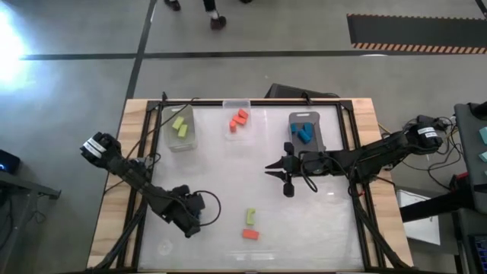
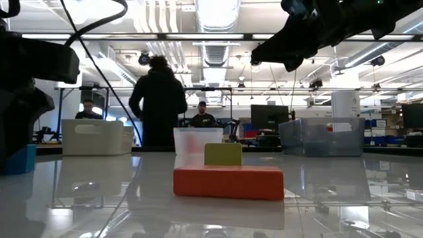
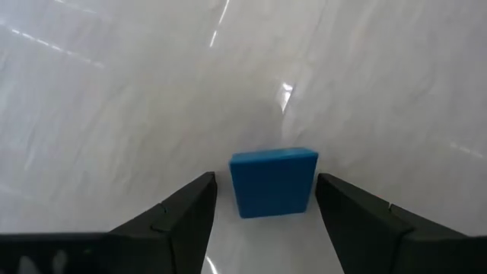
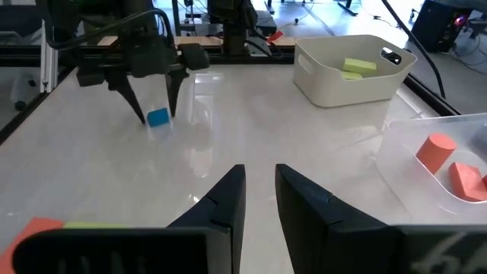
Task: Sort & place blocks by color
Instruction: Put the blue block into the black bin
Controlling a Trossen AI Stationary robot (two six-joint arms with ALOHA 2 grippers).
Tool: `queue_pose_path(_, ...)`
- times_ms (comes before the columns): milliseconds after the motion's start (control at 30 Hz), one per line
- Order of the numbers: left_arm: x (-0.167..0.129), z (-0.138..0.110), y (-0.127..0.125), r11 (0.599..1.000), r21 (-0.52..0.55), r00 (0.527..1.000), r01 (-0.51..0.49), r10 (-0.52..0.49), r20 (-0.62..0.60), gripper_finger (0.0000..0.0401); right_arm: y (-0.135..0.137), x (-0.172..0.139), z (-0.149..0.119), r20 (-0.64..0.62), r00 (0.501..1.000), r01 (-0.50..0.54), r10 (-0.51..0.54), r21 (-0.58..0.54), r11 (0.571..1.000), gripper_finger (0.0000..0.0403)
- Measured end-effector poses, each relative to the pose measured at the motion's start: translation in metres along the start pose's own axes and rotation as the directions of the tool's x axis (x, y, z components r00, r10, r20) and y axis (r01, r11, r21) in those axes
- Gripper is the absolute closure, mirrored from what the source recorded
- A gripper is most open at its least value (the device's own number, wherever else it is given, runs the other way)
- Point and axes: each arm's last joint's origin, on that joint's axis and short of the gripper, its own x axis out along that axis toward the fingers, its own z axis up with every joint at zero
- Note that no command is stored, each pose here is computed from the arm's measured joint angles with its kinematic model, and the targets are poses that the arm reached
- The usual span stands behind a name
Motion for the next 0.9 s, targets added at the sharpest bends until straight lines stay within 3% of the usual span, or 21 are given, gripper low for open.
queue_pose_path(133,0.001,0.0,0.0,1.0,-0.013,1.0,-0.011,0.011,0.022,0.0208,0.0,0.0,0.0,0.0,1.0,0.0,0.0,0.01,1.0,0.0339)
queue_pose_path(300,0.001,0.001,0.0,1.0,-0.016,0.999,-0.014,0.014,0.043,0.0279,0.0,0.0,0.0,0.0,1.0,0.0,0.0,0.008,1.0,0.0339)
queue_pose_path(467,-0.003,0.007,0.002,0.998,-0.03,0.986,-0.047,0.051,0.162,0.0284,0.001,0.0,0.0,0.0,1.0,-0.003,0.003,0.005,1.0,0.0339)
queue_pose_path(667,-0.028,0.028,0.005,0.991,-0.134,0.905,-0.004,0.06,0.421,0.0284,0.001,0.0,0.006,0.059,0.998,-0.004,0.008,-0.059,0.998,0.0339)
queue_pose_path(900,-0.063,0.064,0.02,0.945,-0.253,0.791,0.209,-0.011,0.611,0.0284,0.004,0.0,0.031,0.143,0.989,-0.021,0.049,-0.19,0.982,0.0339)
